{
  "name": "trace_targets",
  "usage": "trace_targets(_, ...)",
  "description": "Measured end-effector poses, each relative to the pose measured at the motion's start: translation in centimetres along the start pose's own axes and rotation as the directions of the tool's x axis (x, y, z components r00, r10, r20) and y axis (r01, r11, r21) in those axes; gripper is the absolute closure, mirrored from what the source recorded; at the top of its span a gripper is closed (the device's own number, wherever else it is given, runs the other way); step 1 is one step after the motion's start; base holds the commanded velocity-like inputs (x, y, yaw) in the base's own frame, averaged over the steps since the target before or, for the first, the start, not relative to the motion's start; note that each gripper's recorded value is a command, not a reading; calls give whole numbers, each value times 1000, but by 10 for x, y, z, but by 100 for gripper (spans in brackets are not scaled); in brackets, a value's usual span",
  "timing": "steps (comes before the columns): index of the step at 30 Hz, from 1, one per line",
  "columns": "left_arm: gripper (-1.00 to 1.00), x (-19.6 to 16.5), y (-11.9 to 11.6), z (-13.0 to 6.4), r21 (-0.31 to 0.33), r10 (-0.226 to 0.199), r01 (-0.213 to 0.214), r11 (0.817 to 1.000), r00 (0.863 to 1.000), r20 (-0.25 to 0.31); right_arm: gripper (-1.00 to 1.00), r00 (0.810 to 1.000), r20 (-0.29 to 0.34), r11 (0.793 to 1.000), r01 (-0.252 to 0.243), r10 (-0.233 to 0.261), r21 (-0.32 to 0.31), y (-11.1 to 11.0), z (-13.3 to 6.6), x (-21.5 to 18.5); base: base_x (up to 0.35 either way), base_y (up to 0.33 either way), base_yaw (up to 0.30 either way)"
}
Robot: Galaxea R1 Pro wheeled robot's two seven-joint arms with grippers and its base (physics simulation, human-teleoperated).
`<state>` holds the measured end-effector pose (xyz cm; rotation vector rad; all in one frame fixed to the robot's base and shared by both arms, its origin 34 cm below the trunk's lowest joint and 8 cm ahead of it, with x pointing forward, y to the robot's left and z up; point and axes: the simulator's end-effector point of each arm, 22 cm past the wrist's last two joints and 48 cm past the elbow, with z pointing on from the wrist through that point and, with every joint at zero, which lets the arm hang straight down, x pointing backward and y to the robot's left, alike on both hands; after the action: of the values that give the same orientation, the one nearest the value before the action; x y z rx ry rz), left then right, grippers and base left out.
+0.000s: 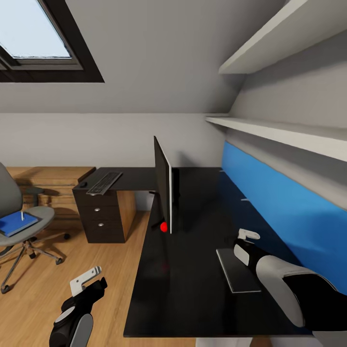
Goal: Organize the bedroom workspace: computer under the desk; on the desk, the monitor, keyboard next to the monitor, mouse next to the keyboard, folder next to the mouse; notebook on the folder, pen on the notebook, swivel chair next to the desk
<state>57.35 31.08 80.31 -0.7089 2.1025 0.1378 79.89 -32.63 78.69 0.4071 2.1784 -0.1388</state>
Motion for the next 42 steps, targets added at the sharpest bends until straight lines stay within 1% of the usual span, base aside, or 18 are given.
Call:
trace_targets(31,-100,44,10,30,2,1,-1,1000,1000,0,-100,1000,2,1000,0,0,-3,-2,30,45,0,0,0)
trace_targets(33,-100,47,11,32,2,1,-1,1000,1000,1,-100,1000,8,1000,8,-8,-4,-2,31,45,0,0,0)
trace_targets(37,-100,53,12,36,2,0,0,1000,1000,1,-100,1000,20,1000,4,-4,-9,0,34,46,0,0,0)
trace_targets(42,-100,53,12,36,2,1,-1,1000,1000,1,-100,1000,18,1000,5,-5,-9,0,35,47,0,0,0)
